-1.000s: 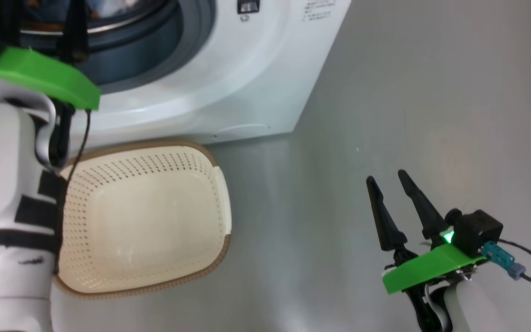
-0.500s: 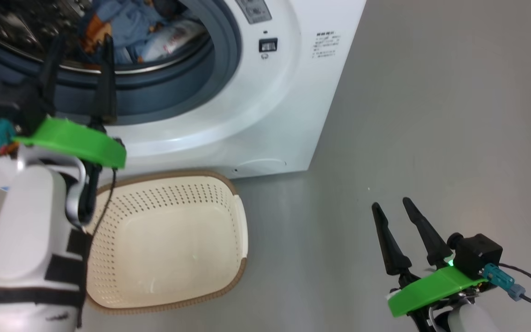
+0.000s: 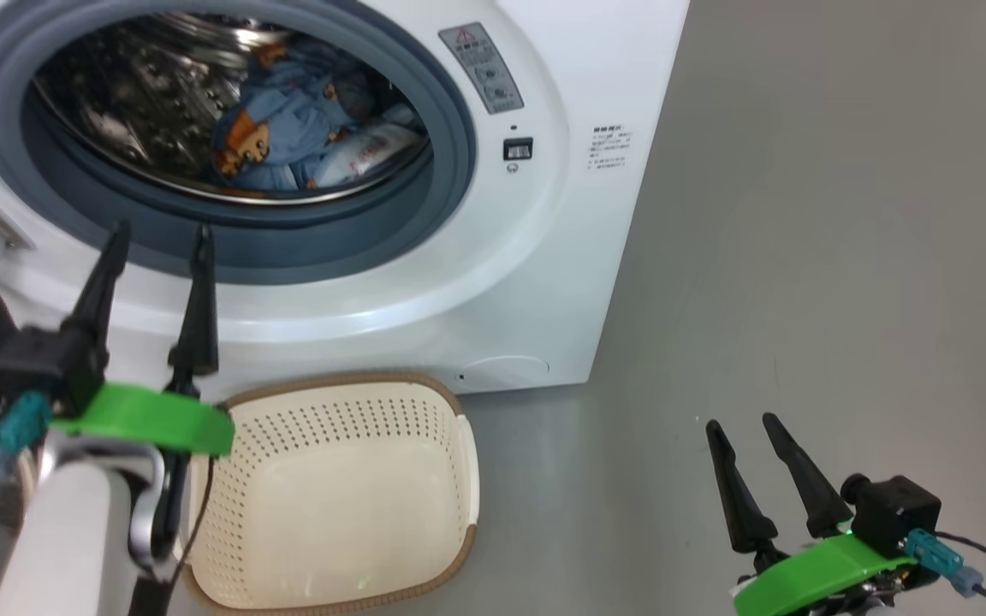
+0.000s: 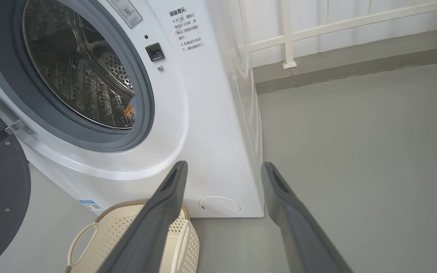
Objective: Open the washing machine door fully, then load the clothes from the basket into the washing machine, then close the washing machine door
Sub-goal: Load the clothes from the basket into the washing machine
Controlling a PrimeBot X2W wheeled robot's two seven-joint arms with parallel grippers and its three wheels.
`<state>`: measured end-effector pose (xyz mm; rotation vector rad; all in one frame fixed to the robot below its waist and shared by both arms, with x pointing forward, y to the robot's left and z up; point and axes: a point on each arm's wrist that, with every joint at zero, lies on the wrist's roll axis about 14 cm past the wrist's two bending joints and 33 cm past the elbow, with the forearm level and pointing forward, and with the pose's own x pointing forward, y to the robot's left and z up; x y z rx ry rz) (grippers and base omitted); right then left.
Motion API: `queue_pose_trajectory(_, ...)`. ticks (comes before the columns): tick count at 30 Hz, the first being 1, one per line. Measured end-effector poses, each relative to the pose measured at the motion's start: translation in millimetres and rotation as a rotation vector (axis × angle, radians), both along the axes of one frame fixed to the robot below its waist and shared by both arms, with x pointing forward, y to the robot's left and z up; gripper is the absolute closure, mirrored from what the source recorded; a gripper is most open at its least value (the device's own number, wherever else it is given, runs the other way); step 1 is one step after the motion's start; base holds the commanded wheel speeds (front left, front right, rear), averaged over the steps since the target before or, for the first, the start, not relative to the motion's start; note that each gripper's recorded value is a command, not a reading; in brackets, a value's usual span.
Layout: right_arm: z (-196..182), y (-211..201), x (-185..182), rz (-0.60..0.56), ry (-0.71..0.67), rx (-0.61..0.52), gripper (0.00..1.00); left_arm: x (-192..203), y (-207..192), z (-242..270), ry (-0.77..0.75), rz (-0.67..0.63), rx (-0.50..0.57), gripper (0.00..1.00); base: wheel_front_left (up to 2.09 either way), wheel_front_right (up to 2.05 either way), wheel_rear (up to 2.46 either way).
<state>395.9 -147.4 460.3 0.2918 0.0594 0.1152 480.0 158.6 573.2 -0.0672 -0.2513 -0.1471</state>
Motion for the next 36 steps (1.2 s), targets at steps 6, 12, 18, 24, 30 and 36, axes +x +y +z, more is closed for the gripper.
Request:
queue_pose_trajectory(6,6,-2,-11,-0.005,-0.014,-0.007,0.0,-31,15,0,-0.01,0.033,0.019,0.0,0.0,0.0,0.0)
queue_pose_trajectory(12,17,-9,-18,-0.025,-0.047,-0.017,0.0,-62,28,-19,0.037,0.07,0.039,0.0,0.0,0.0,0.0)
queue_pose_trajectory(18,21,-12,-24,-0.034,-0.059,-0.024,0.0,-84,42,-35,0.082,0.126,0.036,0.0,0.0,0.0,0.0)
queue_pose_trajectory(24,25,-18,-28,-0.048,-0.074,-0.053,0.0,-101,51,-41,0.1,0.167,0.027,0.0,0.0,0.0,0.0)
queue_pose_trajectory(30,32,-23,-32,-0.063,-0.095,-0.063,0.0,-116,66,-46,0.117,0.224,0.025,0.0,0.0,0.0,0.0)
queue_pose_trajectory(36,35,-30,-37,-0.083,-0.104,-0.066,0.0,-130,70,-55,0.147,0.24,0.025,0.0,0.0,0.0,0.0)
